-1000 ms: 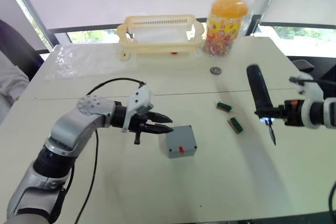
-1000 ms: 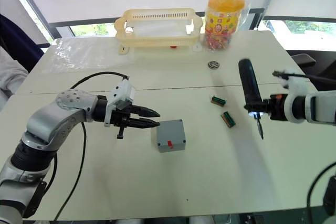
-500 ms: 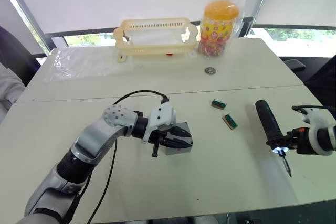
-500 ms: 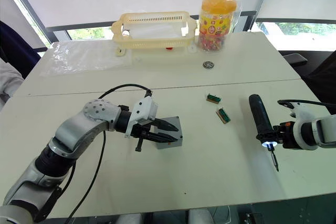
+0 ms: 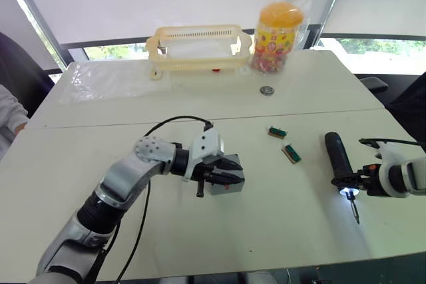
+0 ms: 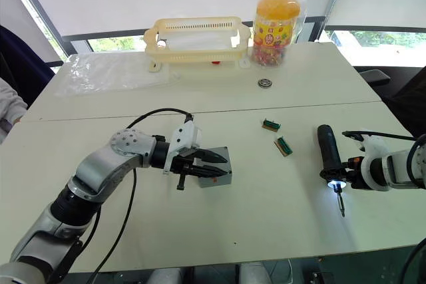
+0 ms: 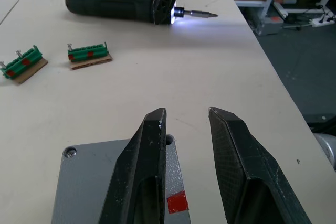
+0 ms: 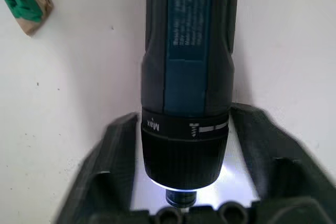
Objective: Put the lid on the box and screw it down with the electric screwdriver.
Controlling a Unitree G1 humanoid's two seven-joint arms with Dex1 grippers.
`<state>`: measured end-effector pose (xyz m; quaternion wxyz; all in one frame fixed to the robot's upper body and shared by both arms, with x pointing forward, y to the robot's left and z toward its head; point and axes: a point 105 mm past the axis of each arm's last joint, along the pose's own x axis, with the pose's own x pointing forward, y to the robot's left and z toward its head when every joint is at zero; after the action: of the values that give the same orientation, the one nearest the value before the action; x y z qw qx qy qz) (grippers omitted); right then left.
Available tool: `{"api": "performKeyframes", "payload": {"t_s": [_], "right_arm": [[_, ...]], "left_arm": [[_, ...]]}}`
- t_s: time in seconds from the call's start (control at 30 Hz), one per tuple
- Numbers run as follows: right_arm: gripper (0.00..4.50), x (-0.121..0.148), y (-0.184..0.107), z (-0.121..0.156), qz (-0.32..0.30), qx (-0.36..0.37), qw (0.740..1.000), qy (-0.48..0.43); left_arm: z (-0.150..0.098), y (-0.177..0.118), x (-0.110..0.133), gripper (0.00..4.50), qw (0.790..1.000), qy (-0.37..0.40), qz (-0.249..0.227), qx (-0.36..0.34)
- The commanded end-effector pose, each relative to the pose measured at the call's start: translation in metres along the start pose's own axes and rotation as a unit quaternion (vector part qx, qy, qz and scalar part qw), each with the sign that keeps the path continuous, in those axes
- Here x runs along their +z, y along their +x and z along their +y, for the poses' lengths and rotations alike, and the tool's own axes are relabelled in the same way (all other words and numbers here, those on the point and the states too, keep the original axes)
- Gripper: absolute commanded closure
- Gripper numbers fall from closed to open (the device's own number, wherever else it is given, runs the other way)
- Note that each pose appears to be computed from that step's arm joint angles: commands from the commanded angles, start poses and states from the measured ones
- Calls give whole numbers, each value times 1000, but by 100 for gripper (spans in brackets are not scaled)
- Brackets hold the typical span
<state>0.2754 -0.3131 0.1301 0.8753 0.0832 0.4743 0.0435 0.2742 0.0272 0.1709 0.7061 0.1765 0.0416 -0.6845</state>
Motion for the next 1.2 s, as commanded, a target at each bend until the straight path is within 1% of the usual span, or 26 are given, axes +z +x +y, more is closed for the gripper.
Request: {"api": "performKeyframes", "payload": {"t_s": [0.03,0.17,0.23,0.3,0.4,0.43,0.47,0.53,0.6,0.67,0.77,0.87,1.0,1.2], "right_arm": [[1,11,-4,-1,-30,-14,999,-21],[1,42,-21,6,-114,-21,989,-93],[1,66,-37,10,-175,-33,974,-141],[1,81,-49,16,-214,-38,960,-179],[1,98,-63,40,-273,-2,935,-227],[1,99,-65,65,-296,43,916,-266],[1,94,-67,88,-311,90,898,-299],[1,71,-61,126,-309,185,872,-332],[1,43,-51,149,-287,250,858,-344],[1,16,-41,166,-271,298,845,-353],[1,-17,-20,173,-244,305,841,-374],[1,-35,-2,172,-225,307,847,-372],[1,-48,21,170,-210,303,848,-380],[1,-49,43,177,-215,305,849,-374]], "left_arm": [[10,-13,5,325,999,0,-9,35],[30,-35,7,325,995,-18,-21,95],[48,-53,9,325,987,-30,-32,154],[59,-68,7,325,979,-40,-39,198],[67,-87,-6,325,964,-65,-31,254],[62,-92,-19,325,960,-79,-15,268],[56,-95,-29,325,957,-92,-4,276],[44,-96,-43,325,951,-120,4,284],[34,-92,-51,325,948,-142,5,285],[26,-88,-60,325,944,-162,5,287],[19,-83,-73,325,938,-186,0,292],[17,-71,-82,325,941,-191,5,279],[22,-56,-84,325,949,-182,7,259],[32,-46,-93,325,954,-165,27,250]]}}
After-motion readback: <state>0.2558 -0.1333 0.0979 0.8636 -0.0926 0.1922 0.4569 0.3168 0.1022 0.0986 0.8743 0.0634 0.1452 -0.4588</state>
